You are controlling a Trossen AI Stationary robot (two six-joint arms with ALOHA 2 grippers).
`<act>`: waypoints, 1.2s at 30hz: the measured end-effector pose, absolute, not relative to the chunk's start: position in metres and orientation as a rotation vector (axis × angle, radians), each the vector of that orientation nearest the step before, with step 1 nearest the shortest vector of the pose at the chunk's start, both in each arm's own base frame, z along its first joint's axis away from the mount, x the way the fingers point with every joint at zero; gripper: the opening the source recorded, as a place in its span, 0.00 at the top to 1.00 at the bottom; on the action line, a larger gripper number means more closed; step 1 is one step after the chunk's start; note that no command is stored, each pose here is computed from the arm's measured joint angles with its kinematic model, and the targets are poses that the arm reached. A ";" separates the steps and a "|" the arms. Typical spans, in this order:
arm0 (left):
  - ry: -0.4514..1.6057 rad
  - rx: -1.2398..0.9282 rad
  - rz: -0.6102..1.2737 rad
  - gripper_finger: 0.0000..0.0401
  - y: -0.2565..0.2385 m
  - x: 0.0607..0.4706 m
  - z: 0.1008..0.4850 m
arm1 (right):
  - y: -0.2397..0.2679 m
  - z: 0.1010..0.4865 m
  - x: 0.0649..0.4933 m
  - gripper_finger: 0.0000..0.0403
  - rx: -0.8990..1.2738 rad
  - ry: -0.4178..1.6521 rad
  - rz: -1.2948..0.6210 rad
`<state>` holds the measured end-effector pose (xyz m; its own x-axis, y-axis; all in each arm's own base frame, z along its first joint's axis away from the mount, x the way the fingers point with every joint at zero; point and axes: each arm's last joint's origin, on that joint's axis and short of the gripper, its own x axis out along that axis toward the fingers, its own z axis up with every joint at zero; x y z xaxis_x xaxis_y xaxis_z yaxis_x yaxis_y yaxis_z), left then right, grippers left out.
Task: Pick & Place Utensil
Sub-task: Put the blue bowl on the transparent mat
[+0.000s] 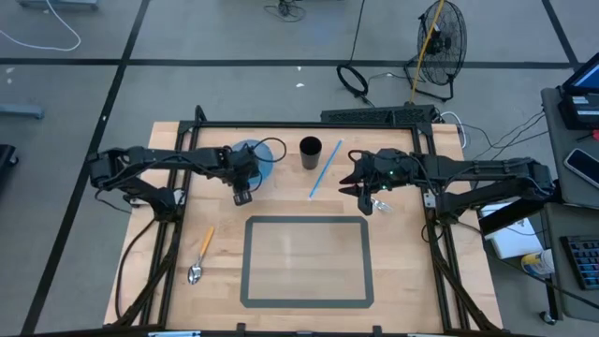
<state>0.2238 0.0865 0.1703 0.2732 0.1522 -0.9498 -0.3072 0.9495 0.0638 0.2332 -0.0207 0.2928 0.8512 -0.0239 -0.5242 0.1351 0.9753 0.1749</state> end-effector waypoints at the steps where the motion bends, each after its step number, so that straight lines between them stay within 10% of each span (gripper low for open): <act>1: 1.255 -0.142 0.310 0.80 0.087 0.224 0.170 | -0.021 0.293 0.233 0.72 0.209 0.547 -0.084; 8: 1.254 -0.140 0.312 0.98 0.087 0.224 0.171 | -0.021 0.293 0.233 0.72 0.209 0.547 -0.085; 36: 1.218 -0.155 0.291 0.99 0.063 0.227 0.180 | -0.021 0.293 0.233 0.72 0.234 0.544 -0.095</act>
